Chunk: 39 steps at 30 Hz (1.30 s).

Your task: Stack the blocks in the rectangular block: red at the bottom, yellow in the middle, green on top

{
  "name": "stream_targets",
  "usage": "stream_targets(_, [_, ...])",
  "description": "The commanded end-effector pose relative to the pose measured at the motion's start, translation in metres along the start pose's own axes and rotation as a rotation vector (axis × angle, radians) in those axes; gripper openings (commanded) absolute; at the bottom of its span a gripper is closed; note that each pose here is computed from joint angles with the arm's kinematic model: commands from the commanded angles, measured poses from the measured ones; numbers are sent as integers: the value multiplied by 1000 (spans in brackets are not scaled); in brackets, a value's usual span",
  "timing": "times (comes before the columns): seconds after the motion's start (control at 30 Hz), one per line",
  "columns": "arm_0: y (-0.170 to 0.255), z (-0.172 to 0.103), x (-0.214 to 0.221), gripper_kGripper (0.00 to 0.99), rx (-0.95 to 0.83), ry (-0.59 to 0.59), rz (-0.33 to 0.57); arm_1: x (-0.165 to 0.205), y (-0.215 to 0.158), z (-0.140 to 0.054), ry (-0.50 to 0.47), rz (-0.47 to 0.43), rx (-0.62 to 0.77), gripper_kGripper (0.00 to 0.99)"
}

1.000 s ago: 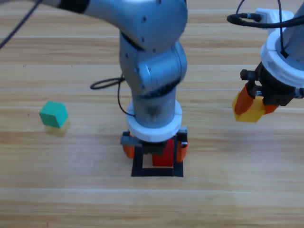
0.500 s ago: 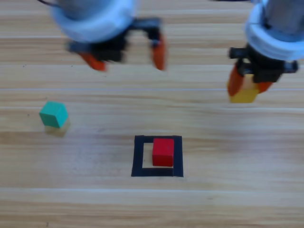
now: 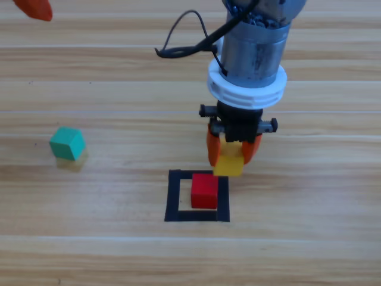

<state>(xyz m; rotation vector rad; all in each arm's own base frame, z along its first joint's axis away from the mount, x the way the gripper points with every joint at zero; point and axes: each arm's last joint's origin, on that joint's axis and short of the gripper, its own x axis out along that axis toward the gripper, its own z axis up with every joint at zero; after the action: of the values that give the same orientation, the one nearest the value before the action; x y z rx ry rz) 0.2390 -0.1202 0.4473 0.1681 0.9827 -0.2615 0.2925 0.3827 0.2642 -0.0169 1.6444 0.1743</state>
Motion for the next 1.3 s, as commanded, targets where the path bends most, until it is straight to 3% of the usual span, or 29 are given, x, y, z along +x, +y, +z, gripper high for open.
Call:
stream_targets(0.03, [16, 2, 11, 990, 18, 42, -10, 34, 22, -6, 47, -38, 22, 14])
stream_targets(0.37, [25, -1, 12, 990, 28, 51, -25, 48, 45, -12, 18, -37, 36, 14])
stream_targets(0.77, [24, 6, 41, 990, 17, 123, -23, 58, 48, -6, -59, -101, 57, 14])
stream_targets(1.3, [22, 7, 64, 989, 13, 159, -53, 74, 49, -2, -46, -127, 54, 14])
